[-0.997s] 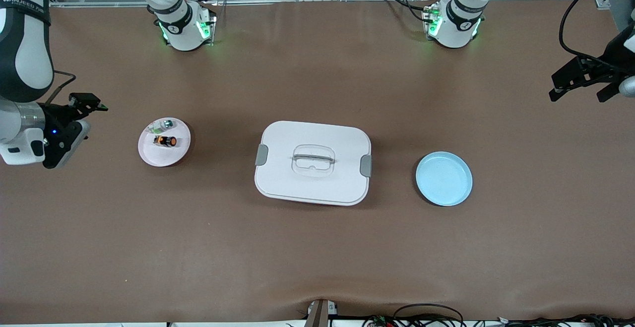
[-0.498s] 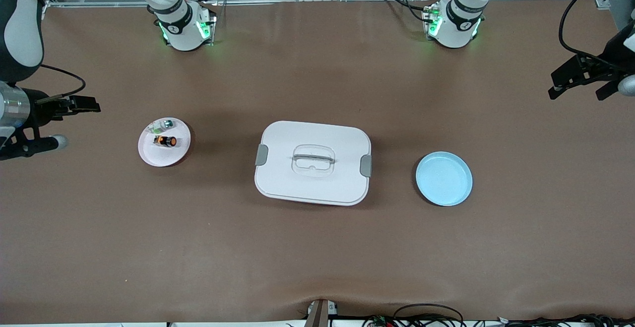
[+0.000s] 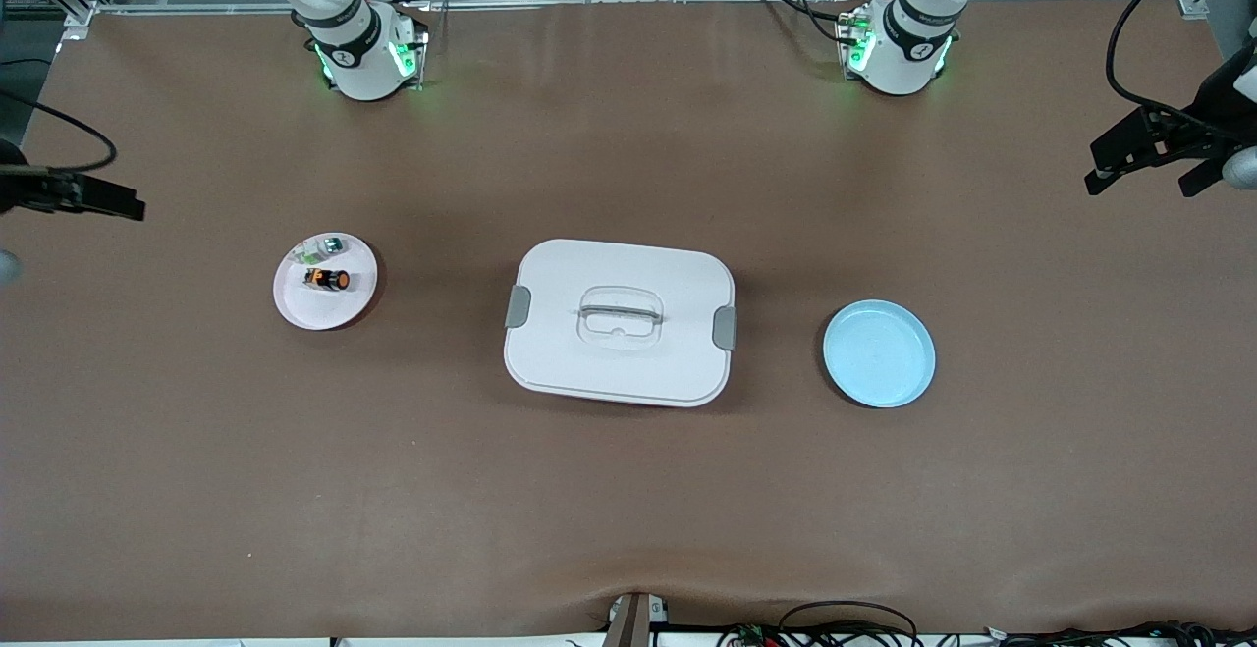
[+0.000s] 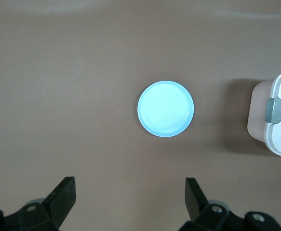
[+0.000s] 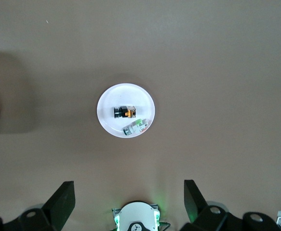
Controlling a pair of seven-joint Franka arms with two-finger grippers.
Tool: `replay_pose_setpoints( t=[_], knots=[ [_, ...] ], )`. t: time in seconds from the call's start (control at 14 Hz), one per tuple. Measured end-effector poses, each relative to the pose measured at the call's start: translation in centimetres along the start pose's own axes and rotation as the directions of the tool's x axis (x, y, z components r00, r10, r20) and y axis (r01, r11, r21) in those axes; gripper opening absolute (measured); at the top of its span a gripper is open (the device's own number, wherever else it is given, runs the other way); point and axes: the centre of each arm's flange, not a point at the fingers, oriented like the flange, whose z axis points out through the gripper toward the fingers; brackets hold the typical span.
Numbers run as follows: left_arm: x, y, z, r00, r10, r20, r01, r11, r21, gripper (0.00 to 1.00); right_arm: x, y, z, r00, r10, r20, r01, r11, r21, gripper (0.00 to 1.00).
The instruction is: Transfer orange switch to right arm and place
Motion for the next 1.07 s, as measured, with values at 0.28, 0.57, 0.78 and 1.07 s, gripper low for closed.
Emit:
replay_pose_setpoints(
  t=[0.28,0.57,0.78,1.07],
  knots=[
    [0.0,0.0,0.0,1.0,0.0,0.0,0.0,1.0,0.0,1.0,-0.5,0.0,-0.8,1.0,-0.006,-0.001,0.006,0.995,0.102,1.0],
    [0.0,0.0,0.0,1.0,-0.001,0.0,0.001,1.0,0.0,1.0,-0.4,2.1,-0.6,1.0,0.02,0.006,-0.02,0.988,0.15,1.0],
    [0.0,-0.1,0.0,1.0,-0.001,0.0,0.001,1.0,0.0,1.0,-0.4,2.2,-0.6,1.0,0.027,0.008,-0.028,0.994,0.103,1.0],
    [0.0,-0.1,0.0,1.0,-0.002,0.0,0.002,1.0,0.0,1.0,-0.9,1.3,-0.4,1.0,0.014,0.019,-0.016,0.997,0.077,1.0]
  ],
)
